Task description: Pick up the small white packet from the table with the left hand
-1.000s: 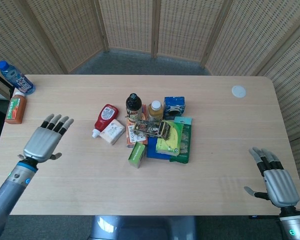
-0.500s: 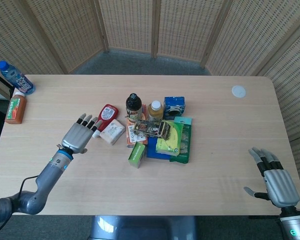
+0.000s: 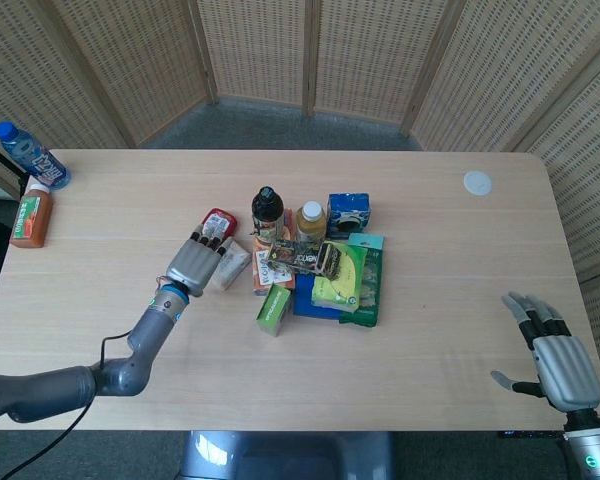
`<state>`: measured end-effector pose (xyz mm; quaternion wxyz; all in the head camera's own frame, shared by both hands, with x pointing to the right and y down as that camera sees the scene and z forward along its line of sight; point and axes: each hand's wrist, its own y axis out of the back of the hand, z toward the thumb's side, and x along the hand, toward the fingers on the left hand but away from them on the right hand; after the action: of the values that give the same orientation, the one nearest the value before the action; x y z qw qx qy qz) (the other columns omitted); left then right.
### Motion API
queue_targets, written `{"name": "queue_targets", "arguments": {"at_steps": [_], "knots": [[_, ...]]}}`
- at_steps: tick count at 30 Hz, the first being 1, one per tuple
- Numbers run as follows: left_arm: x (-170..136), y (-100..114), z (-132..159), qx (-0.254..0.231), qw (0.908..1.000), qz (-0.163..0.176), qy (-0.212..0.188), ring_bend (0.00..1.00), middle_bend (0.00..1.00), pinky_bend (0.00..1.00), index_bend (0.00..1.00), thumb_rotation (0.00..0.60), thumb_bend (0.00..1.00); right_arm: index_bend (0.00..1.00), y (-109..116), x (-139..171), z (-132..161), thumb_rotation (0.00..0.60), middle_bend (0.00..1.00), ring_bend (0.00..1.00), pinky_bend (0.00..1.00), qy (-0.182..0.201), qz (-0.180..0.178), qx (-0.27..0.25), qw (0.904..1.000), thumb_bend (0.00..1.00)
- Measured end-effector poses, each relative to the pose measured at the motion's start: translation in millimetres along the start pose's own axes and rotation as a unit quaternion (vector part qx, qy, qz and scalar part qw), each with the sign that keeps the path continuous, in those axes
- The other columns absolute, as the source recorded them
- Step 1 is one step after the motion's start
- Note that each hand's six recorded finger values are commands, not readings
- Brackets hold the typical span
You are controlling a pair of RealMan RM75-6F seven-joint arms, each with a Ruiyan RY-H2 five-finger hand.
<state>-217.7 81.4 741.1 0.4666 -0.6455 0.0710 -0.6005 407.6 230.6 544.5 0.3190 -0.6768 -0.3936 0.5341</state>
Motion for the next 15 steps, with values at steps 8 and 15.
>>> {"name": "queue_targets", "arguments": {"at_steps": [8,15], "knots": [[18,-4,20,0.000,0.9998,-0.018,0.004,0.00,0.00,0.00,0.00,0.600,0.00,0.00,3,0,-2,0.583,0.00,0.00,0.00,-0.001,0.000,-0.010,1.0000,0.00],[26,-5,26,0.017,0.9997,-0.012,0.011,0.00,0.00,0.00,0.00,0.600,0.00,0.00,4,-2,-3,0.582,0.00,0.00,0.00,-0.001,0.000,-0.014,0.9999,0.00]]}}
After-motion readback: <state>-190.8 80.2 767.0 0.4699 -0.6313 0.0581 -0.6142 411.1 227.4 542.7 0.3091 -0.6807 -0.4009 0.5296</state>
